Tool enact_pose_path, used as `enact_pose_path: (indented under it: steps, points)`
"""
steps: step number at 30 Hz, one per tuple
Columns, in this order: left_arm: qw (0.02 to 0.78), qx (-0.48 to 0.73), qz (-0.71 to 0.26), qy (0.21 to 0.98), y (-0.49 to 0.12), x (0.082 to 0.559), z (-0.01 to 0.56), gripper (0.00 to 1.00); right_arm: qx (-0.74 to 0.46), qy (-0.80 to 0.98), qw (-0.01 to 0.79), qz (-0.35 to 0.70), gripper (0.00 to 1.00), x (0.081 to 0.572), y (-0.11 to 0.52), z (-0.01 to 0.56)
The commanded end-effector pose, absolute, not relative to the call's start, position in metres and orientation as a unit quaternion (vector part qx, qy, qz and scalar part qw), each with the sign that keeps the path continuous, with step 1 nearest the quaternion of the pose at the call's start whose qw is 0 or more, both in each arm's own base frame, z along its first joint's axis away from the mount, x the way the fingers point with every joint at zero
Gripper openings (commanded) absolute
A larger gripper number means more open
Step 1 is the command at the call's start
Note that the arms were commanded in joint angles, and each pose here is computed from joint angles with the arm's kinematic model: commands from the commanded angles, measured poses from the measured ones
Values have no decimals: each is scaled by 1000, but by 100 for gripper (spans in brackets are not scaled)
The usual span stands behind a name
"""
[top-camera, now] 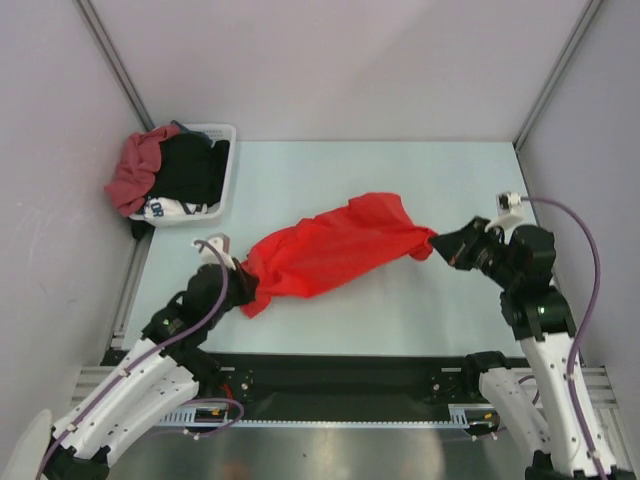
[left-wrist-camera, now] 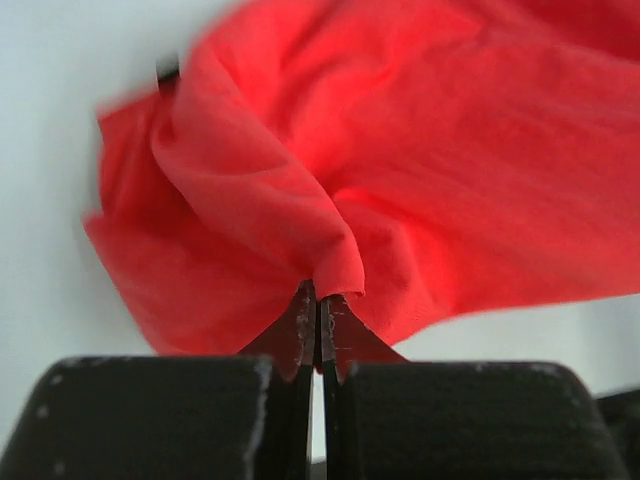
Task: Fold and stack the tank tops
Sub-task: Flatten the tank top out
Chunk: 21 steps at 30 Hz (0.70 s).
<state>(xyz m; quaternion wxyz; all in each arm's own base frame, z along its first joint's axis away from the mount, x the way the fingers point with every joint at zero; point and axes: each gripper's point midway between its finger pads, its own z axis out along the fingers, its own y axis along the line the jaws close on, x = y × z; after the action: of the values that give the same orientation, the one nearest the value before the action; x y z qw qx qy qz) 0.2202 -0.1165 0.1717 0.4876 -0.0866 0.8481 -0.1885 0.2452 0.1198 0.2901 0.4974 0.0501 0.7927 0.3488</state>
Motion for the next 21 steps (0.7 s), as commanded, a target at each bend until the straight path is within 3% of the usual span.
enact_pose_path:
  steps: [1, 5, 13, 16, 20, 21]
  points:
    - [430, -94, -253, 861, -134, 189, 126, 0, 81, 792, 480, 369, 0, 218, 120, 268]
    - [445, -109, -266, 848, -131, 187, 124, 0, 94, 795, 484, 354, 0, 219, 114, 259]
    - [530, -112, -237, 806, -112, 206, 223, 0, 24, 755, 545, 365, 0, 237, 122, 355]
    - [549, -117, -198, 803, -109, 226, 252, 0, 24, 757, 558, 340, 0, 271, 118, 386]
    - [561, -106, -158, 805, -122, 267, 272, 0, 56, 782, 537, 311, 0, 353, 108, 382]
    - [563, -108, -160, 804, -127, 277, 280, 0, 79, 807, 503, 298, 5, 391, 104, 349]
